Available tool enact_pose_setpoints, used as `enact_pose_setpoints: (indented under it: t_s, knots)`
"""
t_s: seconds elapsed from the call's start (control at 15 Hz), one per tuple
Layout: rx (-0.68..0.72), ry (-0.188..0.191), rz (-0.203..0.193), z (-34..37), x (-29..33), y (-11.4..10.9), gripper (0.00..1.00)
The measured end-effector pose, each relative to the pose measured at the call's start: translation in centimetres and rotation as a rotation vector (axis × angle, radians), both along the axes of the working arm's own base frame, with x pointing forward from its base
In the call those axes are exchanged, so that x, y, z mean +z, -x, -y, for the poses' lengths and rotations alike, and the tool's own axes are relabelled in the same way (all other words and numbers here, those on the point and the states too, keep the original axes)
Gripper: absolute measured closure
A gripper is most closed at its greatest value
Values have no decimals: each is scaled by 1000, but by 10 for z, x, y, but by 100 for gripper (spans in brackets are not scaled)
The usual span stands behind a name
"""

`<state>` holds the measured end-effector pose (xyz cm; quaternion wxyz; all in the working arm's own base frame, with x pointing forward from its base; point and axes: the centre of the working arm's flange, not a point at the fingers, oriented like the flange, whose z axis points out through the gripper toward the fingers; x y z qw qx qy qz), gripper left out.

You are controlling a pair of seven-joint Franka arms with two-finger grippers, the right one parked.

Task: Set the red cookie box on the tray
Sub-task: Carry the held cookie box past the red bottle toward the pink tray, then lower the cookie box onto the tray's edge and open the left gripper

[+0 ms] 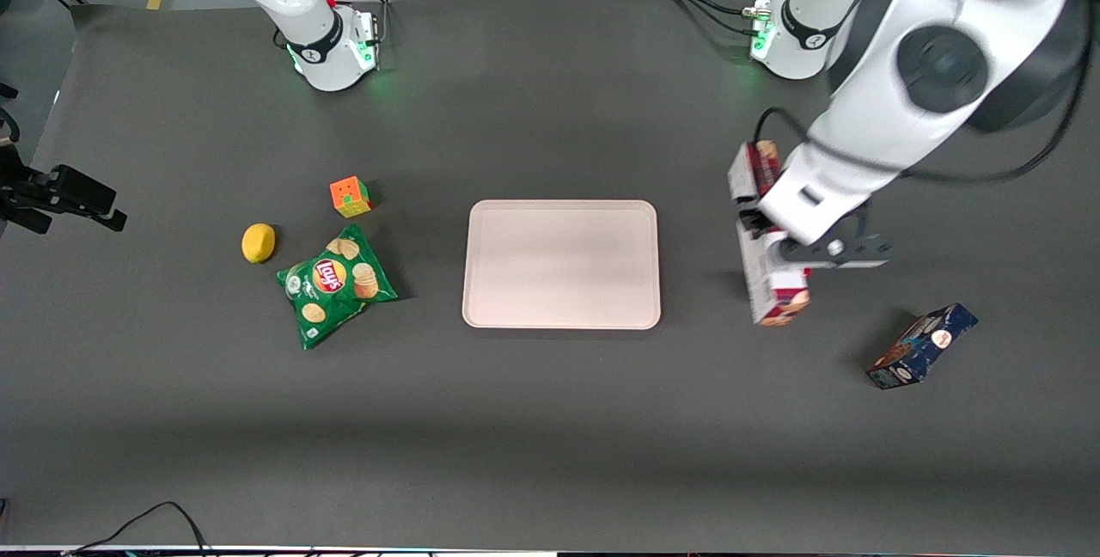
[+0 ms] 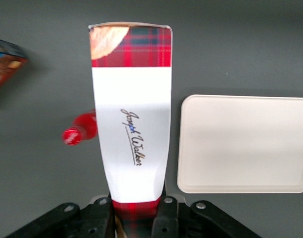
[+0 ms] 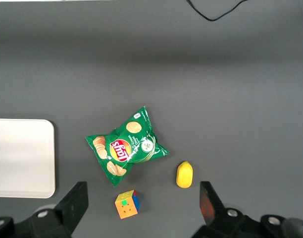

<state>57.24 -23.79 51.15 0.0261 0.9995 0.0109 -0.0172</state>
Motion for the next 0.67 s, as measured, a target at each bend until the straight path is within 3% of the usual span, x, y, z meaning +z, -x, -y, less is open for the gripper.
enact_pose_setpoints:
  t_s: [0.33,0.67]
  knots:
    - [-5,21,-64,57,-92,-15,71]
    - [4,-26,-52,129,-178,1,71]
